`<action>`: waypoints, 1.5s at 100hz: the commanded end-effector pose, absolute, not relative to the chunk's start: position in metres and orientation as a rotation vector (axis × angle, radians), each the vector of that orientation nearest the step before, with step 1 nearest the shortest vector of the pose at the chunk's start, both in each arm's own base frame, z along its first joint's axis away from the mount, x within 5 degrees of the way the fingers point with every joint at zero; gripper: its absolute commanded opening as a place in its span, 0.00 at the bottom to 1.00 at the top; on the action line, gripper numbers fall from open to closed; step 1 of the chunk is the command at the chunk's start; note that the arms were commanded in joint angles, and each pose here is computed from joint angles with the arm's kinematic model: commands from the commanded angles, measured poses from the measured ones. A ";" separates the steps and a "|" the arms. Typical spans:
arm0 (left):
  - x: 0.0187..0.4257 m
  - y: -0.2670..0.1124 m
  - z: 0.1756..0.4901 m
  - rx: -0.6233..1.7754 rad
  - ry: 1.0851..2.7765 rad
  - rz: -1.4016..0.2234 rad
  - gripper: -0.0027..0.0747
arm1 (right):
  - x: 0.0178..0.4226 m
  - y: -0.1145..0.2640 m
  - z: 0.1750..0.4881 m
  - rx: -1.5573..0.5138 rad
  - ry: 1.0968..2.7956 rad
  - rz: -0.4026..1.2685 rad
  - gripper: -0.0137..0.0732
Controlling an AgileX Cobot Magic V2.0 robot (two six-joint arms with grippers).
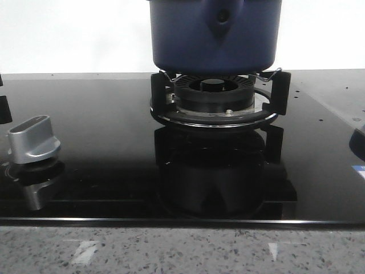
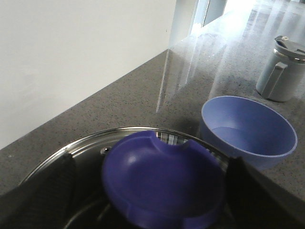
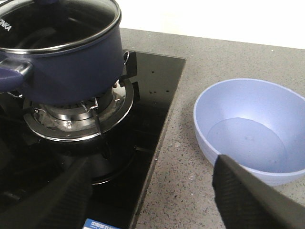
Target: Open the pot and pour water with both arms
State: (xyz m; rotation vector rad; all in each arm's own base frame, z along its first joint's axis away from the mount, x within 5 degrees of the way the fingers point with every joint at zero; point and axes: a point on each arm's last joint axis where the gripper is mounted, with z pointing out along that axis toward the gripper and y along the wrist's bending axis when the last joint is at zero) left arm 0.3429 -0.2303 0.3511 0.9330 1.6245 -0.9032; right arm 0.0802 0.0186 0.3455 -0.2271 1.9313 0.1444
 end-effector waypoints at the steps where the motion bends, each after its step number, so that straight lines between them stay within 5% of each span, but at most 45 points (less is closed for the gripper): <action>1: 0.332 -0.230 0.384 0.895 1.527 -0.954 0.77 | 0.083 0.019 0.361 -0.232 1.849 0.130 0.72; 70: 0.335 -0.238 0.371 0.937 1.532 -0.978 0.76 | 0.083 0.019 0.361 -0.232 1.849 0.130 0.72; 103: 0.336 -0.238 0.371 0.929 1.536 -0.965 0.36 | 0.083 0.019 0.360 -0.233 1.854 0.130 0.72; 150: 0.328 -0.223 0.394 0.926 1.477 -0.954 0.35 | 0.088 0.018 0.355 -0.201 1.919 0.135 0.72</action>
